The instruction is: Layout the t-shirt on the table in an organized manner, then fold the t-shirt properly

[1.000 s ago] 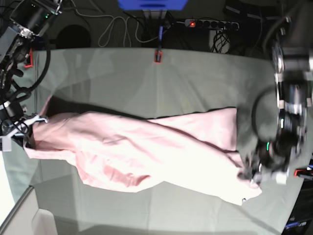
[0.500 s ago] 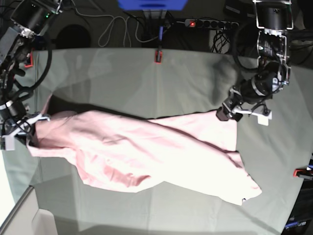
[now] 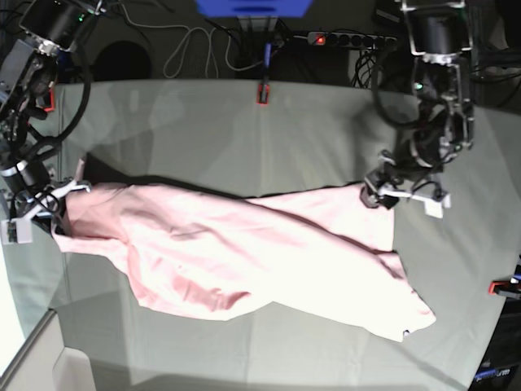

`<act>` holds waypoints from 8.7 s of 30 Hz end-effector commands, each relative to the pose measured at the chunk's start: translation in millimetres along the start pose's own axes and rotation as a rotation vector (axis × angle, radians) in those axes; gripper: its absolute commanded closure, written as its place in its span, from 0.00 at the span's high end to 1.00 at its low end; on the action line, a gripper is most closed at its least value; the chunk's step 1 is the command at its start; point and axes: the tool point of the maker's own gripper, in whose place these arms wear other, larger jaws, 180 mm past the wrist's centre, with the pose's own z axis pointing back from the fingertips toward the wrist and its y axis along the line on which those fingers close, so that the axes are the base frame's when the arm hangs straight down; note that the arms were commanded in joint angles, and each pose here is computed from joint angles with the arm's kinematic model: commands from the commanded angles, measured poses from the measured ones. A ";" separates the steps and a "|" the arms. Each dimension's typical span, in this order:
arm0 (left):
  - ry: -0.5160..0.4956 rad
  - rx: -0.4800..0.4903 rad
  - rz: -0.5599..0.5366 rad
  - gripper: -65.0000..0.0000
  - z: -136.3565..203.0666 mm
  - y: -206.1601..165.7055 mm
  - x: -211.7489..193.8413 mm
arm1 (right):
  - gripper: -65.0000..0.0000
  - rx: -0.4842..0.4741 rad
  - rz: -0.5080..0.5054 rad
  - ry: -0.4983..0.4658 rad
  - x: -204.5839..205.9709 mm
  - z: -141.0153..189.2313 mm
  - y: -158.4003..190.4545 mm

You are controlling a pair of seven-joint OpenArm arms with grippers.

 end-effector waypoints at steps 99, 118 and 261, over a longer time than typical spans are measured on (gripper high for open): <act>0.273 -0.222 -0.262 0.77 -24.3 -117.3 -172.2 | 0.00 0.001 0.283 -0.076 66.6 -49.5 2.8; 0.119 -0.358 -0.335 0.00 -12.4 -180.1 -109.3 | 0.00 -0.029 0.263 -0.049 52.7 -41.9 -9.8; -0.175 -0.168 0.322 0.03 195.1 112.1 91.9 | 0.00 -0.340 0.027 0.285 -122.6 175.1 -13.8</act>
